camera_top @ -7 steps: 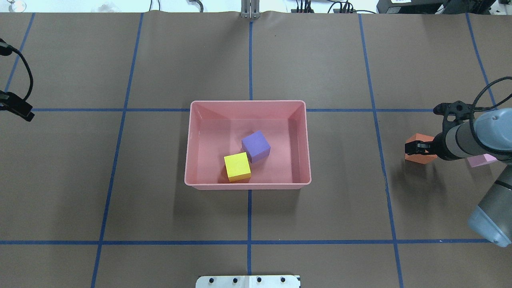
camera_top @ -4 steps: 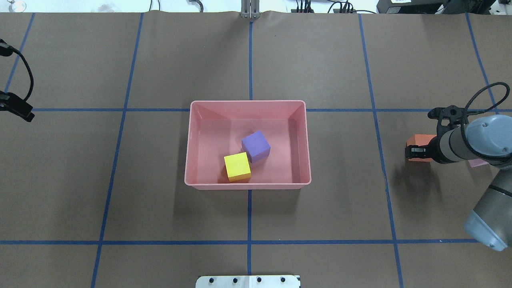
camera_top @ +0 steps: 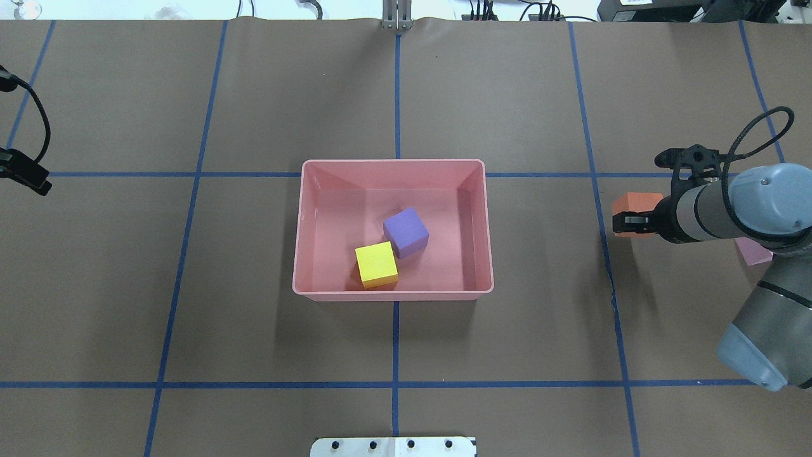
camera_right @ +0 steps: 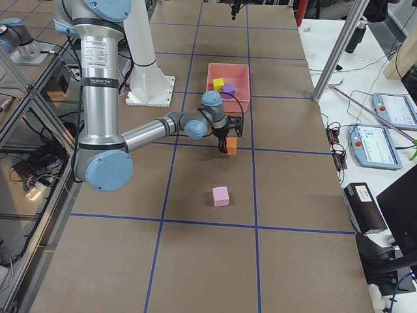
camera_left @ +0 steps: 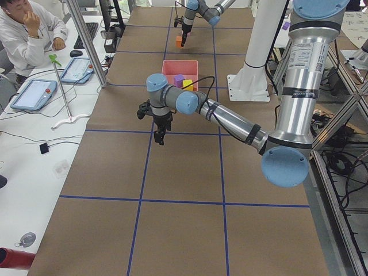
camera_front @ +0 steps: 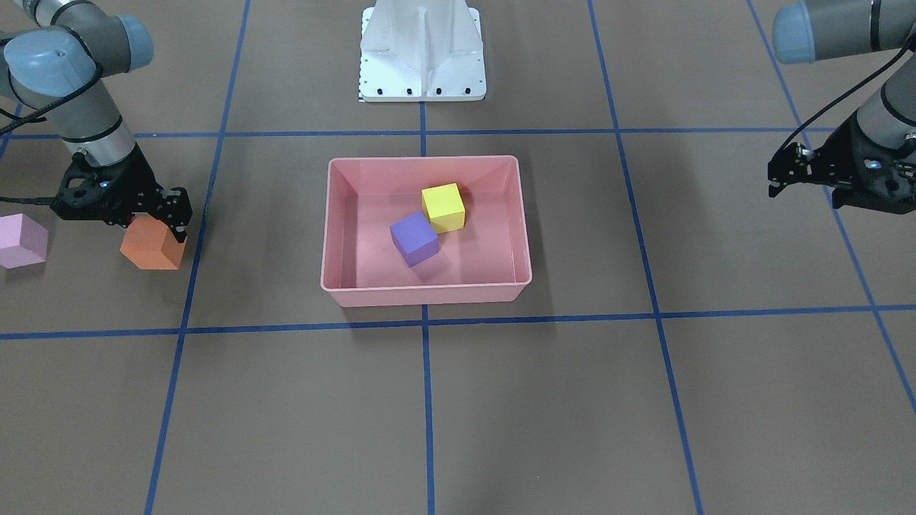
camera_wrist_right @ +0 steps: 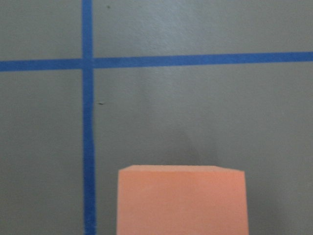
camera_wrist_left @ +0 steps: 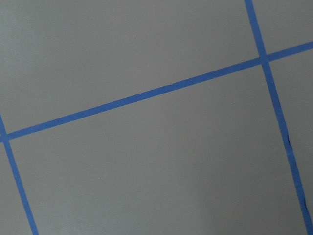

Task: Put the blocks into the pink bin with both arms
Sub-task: 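Carry the orange cube with the right gripper into the pink bin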

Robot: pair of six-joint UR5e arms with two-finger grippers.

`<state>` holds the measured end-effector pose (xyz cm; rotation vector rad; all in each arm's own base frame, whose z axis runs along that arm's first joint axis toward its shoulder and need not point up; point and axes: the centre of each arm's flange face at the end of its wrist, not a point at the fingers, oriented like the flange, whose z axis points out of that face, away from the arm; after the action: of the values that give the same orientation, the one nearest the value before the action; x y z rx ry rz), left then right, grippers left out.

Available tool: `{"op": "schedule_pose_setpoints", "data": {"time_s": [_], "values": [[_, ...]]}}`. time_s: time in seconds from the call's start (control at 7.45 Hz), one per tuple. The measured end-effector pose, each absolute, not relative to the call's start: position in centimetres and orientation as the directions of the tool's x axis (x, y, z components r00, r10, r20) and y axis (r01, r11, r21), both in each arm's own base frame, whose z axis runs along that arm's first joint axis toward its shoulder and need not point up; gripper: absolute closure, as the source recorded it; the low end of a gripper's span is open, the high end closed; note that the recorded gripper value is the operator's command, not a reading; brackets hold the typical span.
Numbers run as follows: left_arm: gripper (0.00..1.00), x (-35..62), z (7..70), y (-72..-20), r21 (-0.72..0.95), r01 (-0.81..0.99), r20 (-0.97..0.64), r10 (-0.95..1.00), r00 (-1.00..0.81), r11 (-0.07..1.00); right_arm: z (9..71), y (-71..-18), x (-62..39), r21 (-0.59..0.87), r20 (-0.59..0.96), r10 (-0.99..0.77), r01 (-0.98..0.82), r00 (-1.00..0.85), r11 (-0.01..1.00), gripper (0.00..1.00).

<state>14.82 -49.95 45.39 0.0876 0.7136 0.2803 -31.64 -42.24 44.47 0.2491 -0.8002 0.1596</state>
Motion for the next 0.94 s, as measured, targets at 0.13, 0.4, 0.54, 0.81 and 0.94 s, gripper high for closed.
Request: {"op": "schedule_pose_setpoints", "data": {"time_s": [0.13,0.4,0.54,0.81,0.94], "values": [[0.0,14.8,45.6,-49.9,0.171,-0.224,-0.633,0.281,0.721,0.96,40.7,-42.8,-32.6,0.136,0.774,0.074,-0.28,0.629,0.95,1.0],[0.0,14.8,45.9,-49.9,0.165,-0.224,-0.633,0.277,0.723,0.961,31.0,-43.6,-37.4,0.028,0.846,0.158,-0.338,0.51,0.941,0.68],[0.0,14.9,46.0,-50.0,0.162,-0.225,-0.633,0.276,0.723,0.961,25.7,-43.3,-40.6,-0.019,0.85,0.191,-0.334,0.492,0.942,0.01],[0.0,15.0,46.3,-50.1,0.161,-0.226,-0.633,0.276,0.724,0.961,20.7,-41.4,-45.0,-0.036,0.836,0.207,-0.325,0.508,0.945,0.01],[0.0,15.1,46.5,-50.2,0.164,-0.225,-0.633,0.277,0.723,0.96,20.3,-40.9,-46.2,-0.034,0.825,0.21,-0.324,0.526,0.946,0.01]]}}
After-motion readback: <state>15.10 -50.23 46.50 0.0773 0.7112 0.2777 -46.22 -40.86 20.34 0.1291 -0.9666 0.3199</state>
